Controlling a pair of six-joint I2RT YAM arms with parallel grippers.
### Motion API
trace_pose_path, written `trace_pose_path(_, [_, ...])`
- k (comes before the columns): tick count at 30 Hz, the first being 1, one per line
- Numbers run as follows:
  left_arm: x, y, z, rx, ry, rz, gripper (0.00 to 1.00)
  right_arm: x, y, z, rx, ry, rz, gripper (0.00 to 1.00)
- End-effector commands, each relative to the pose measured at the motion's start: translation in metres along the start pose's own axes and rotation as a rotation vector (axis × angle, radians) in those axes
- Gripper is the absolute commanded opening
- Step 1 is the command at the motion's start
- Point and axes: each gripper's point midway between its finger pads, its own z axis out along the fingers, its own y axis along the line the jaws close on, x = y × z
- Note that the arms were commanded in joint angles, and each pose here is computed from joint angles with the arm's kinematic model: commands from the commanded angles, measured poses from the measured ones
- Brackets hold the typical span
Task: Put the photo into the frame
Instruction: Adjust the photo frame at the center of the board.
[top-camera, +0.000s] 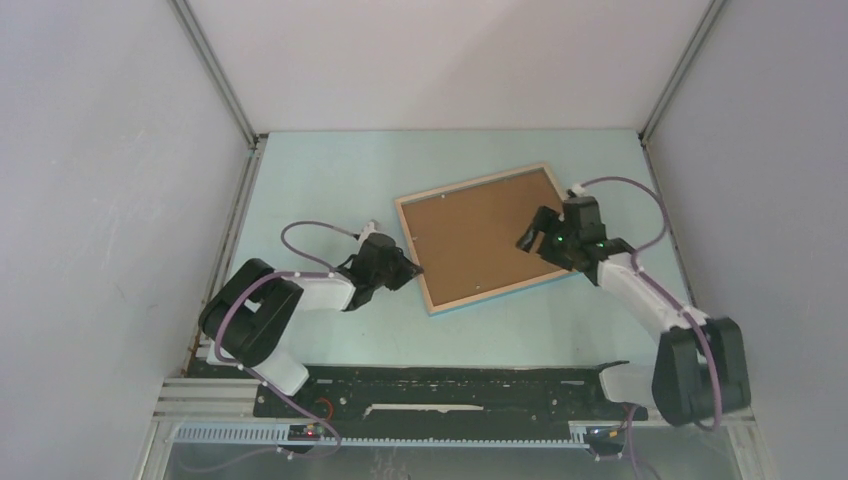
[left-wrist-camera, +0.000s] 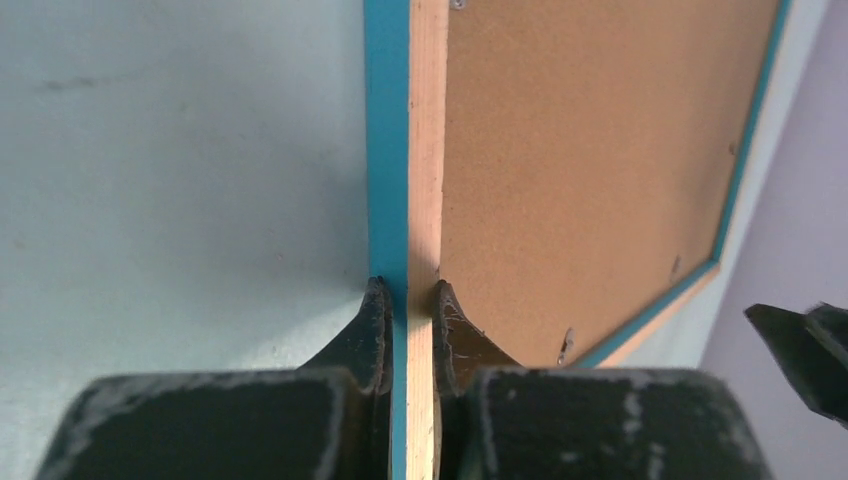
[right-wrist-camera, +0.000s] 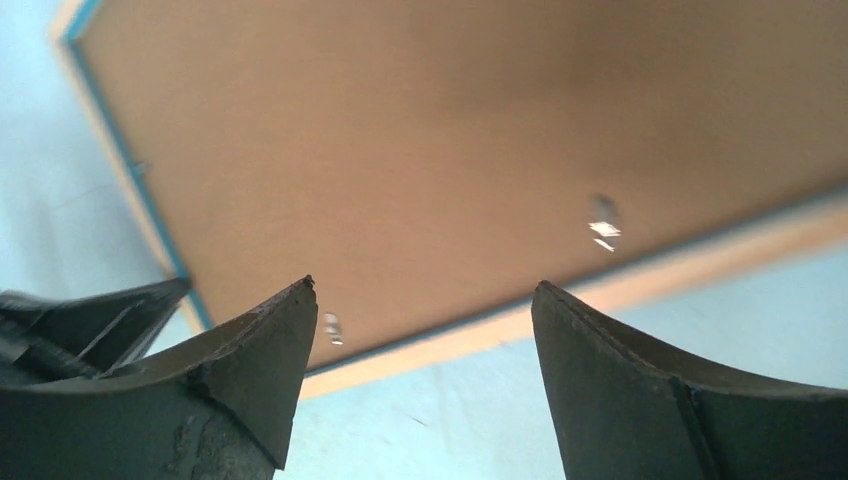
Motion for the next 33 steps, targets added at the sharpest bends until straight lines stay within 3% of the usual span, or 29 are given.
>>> trace_pose_path(1, [0.028, -0.026, -0.015, 0.186, 0.09, -0.044, 0.0, 0.003, -0.071, -0.035, 0.261, -0.035, 0.052, 0.86])
trace_pose_path(5, [0.038, -0.012, -0.025, 0.193, 0.114, 0.05, 0.0, -0.015, -0.087, -0.048, 0.245, -0.035, 0.087, 0.87])
trace_pose_path(10, [0.04, -0.003, -0.039, 0.2, 0.093, 0.144, 0.0, -0.054, -0.115, -0.051, 0.384, -0.035, 0.022, 0.88])
trace_pose_path(19, [0.037, -0.003, -0.044, 0.256, 0.045, 0.142, 0.04, -0.115, -0.129, -0.011, 0.539, 0.08, 0.088, 0.89])
trace_pose_path(25, [0.034, -0.003, -0.045, 0.265, 0.022, 0.134, 0.23, -0.123, -0.135, 0.018, 0.536, 0.141, 0.075, 0.88])
trace_pose_path(33, [0.041, -0.006, -0.038, 0.271, 0.061, 0.141, 0.24, -0.105, -0.149, 0.044, 0.555, 0.221, 0.084, 0.88])
